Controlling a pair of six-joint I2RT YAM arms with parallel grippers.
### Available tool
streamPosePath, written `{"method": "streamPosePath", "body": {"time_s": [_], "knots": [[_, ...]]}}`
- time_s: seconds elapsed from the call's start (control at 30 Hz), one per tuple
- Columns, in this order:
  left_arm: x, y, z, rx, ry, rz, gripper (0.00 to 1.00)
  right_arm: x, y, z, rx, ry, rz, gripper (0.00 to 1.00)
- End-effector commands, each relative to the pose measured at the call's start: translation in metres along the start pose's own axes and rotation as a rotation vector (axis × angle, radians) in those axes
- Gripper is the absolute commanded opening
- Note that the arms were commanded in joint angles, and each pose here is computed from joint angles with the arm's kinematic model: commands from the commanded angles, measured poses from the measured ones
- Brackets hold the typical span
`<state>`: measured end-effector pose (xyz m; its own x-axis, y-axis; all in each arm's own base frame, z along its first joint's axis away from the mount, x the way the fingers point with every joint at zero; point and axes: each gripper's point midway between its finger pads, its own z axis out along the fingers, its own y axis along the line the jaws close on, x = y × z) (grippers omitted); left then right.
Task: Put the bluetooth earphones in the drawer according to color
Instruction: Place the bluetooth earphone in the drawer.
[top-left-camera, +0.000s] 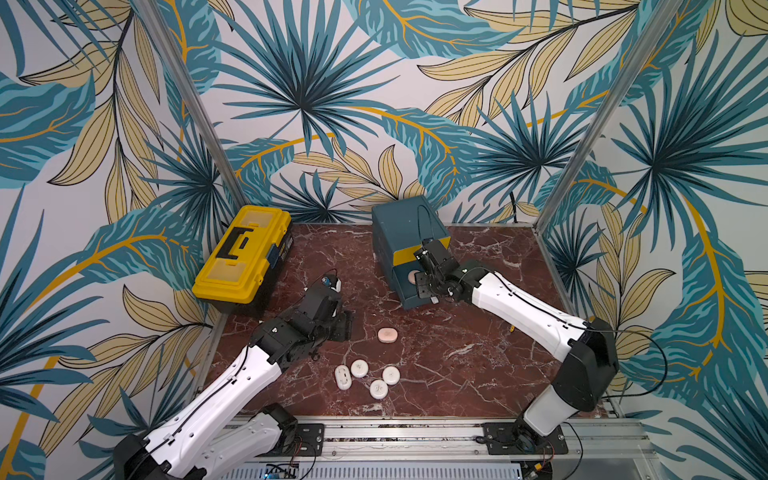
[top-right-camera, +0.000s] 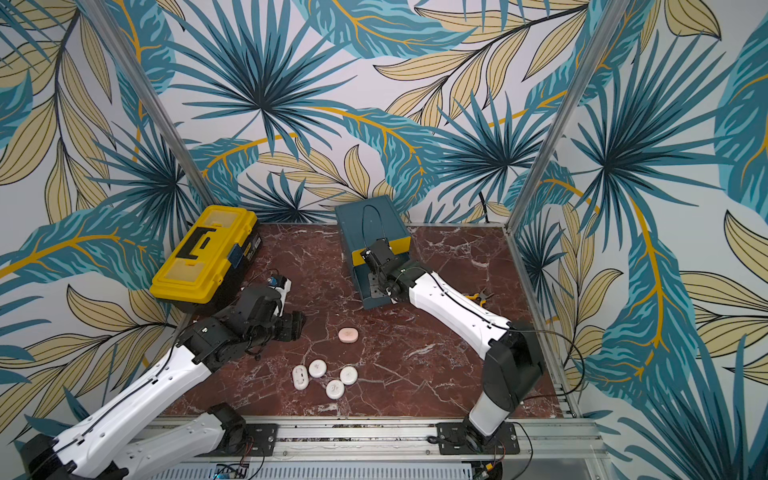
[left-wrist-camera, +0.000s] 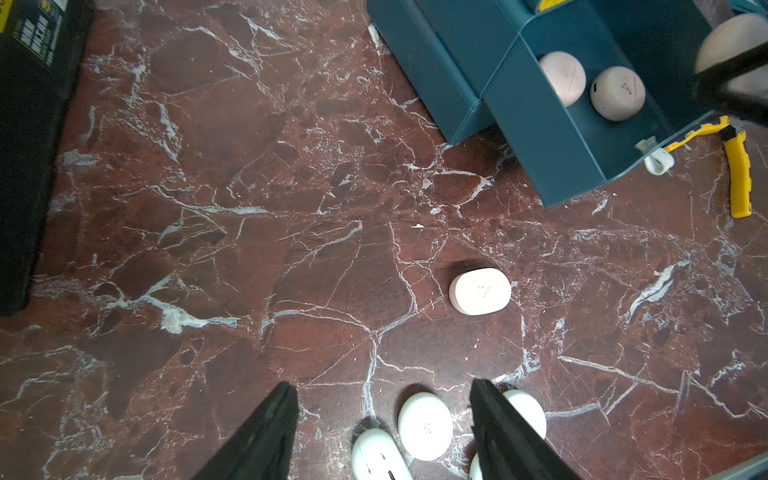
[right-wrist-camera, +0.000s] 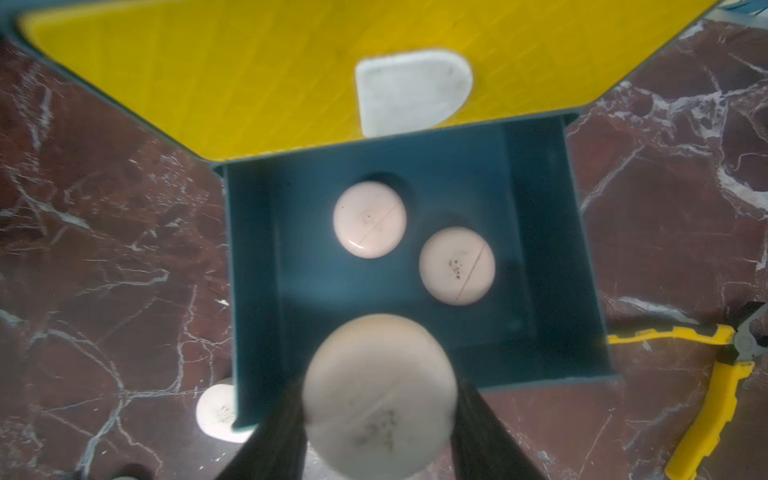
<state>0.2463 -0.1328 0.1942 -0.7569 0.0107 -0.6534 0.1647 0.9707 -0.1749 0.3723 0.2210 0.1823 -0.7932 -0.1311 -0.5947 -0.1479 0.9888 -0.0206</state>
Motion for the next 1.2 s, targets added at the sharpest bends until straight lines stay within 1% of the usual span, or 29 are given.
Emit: {"method": "streamPosePath", "body": {"time_s": [0.0, 0.23, 0.4, 0.53, 0.63, 0.9, 1.17], "knots": [[0.001, 0.006, -0.002, -0.019, -0.014, -0.008, 0.71, -0.011, -0.011, 0.014, 0.008, 0.001, 0.016, 0.47], [0.003, 0.005, 0.003, -0.016, -0.002, -0.007, 0.70, -0.020, -0.042, 0.049, 0.041, 0.041, 0.047, 0.47], [0.004, 0.004, 0.006, -0.019, 0.008, -0.004, 0.71, -0.021, -0.040, 0.070, 0.030, 0.064, 0.043, 0.47], [0.004, 0.004, 0.007, -0.020, 0.012, -0.001, 0.71, -0.025, -0.040, 0.082, 0.036, 0.057, 0.042, 0.48], [0.003, 0.005, 0.006, -0.026, 0.010, 0.000, 0.71, -0.030, -0.042, 0.084, 0.040, 0.038, 0.048, 0.48], [0.002, 0.005, 0.006, -0.029, 0.009, 0.002, 0.71, -0.032, -0.042, 0.085, 0.034, 0.011, 0.058, 0.57], [0.000, 0.002, 0.006, -0.025, 0.026, 0.013, 0.71, -0.036, -0.038, 0.086, 0.016, 0.004, 0.061, 0.62]]}}
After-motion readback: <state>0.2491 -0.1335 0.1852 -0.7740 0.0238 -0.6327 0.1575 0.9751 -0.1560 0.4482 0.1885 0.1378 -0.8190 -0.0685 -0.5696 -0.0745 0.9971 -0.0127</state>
